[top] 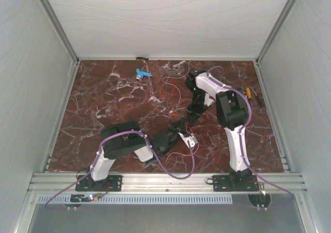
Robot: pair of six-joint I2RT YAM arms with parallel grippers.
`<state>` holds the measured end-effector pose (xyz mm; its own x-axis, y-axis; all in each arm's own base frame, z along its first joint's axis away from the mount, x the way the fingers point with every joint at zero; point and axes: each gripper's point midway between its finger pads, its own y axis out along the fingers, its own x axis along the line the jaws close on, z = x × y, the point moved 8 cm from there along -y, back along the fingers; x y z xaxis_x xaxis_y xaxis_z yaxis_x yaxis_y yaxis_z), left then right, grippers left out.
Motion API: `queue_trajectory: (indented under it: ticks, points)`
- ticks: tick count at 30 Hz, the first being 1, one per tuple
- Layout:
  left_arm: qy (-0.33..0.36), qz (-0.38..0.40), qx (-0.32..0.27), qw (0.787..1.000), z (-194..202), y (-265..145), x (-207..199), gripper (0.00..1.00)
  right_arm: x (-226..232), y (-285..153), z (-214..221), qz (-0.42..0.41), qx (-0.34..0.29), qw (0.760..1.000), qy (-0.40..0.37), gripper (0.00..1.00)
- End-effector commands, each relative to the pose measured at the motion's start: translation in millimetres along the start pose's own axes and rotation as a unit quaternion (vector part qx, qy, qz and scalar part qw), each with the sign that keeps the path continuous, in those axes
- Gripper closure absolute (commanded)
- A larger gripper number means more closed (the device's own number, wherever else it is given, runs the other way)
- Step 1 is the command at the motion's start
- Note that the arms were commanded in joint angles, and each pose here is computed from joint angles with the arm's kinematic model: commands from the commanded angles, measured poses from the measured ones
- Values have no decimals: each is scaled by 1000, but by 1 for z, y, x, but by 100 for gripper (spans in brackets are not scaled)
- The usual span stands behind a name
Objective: Zip-tie the wires
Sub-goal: Tie the cable at the center of the board.
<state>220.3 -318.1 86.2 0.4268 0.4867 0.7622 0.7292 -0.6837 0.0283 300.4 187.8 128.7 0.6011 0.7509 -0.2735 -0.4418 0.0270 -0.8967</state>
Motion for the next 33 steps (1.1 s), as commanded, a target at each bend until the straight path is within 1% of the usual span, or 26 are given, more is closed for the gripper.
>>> queue_trajectory:
  ticks: [1, 15, 33]
  points:
    - [-44, -91, -86, 991, -29, 6, 29, 100, -1, 3, -4, 9, 7, 1000, 5, 100]
    - [-38, -97, -78, 992, -23, 5, 35, 100, -3, 3, -5, 11, 7, 1000, 5, 100]
    - [-38, -89, -76, 992, -19, 5, 30, 100, 0, 4, -6, 11, 9, 1000, 5, 100]
